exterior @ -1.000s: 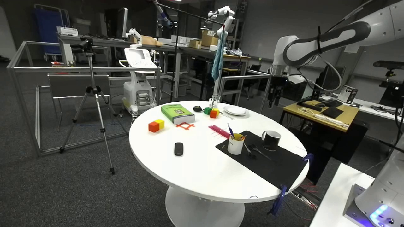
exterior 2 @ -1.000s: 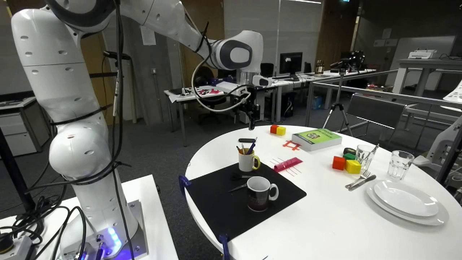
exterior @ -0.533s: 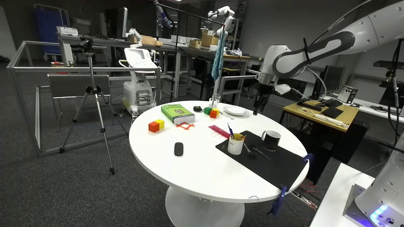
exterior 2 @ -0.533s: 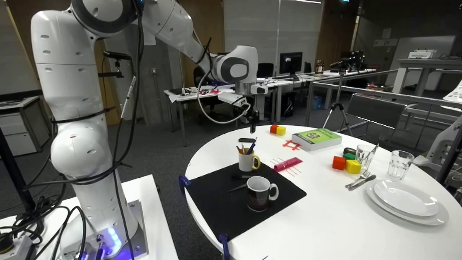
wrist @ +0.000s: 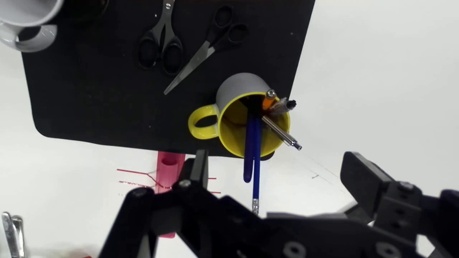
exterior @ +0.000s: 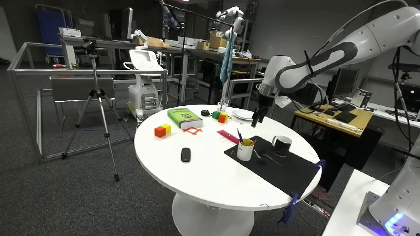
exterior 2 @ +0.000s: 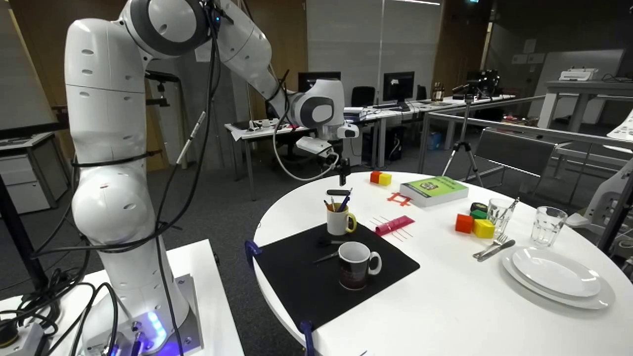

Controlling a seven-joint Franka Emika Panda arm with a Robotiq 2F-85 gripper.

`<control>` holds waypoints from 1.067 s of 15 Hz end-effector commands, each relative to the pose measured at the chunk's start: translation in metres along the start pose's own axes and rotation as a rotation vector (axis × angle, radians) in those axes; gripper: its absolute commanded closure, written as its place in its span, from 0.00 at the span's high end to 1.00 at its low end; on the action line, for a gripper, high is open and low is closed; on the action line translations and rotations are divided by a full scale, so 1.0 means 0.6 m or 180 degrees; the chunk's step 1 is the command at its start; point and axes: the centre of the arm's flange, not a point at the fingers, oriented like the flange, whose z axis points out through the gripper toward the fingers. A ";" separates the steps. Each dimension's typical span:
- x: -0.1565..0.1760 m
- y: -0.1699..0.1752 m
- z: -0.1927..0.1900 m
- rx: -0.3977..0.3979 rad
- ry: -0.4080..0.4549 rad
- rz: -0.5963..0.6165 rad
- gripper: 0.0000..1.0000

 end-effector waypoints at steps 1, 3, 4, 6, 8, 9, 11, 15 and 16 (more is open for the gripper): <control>0.028 -0.018 0.012 0.0012 0.0241 -0.0014 1.00; 0.036 -0.019 0.019 0.0003 0.0311 -0.0039 1.00; 0.036 -0.017 0.020 -0.0004 0.0250 -0.0054 1.00; 0.027 -0.010 0.012 0.0062 -0.0029 -0.0014 1.00; 0.011 -0.014 0.031 0.0026 -0.0044 -0.0044 1.00; 0.009 -0.012 0.030 0.0027 -0.0157 -0.0036 1.00; 0.011 -0.011 0.026 0.0028 -0.0188 -0.0031 1.00; 0.016 -0.013 0.030 0.0048 -0.0070 -0.0002 1.00; 0.024 -0.015 0.034 0.0057 0.0014 0.0038 1.00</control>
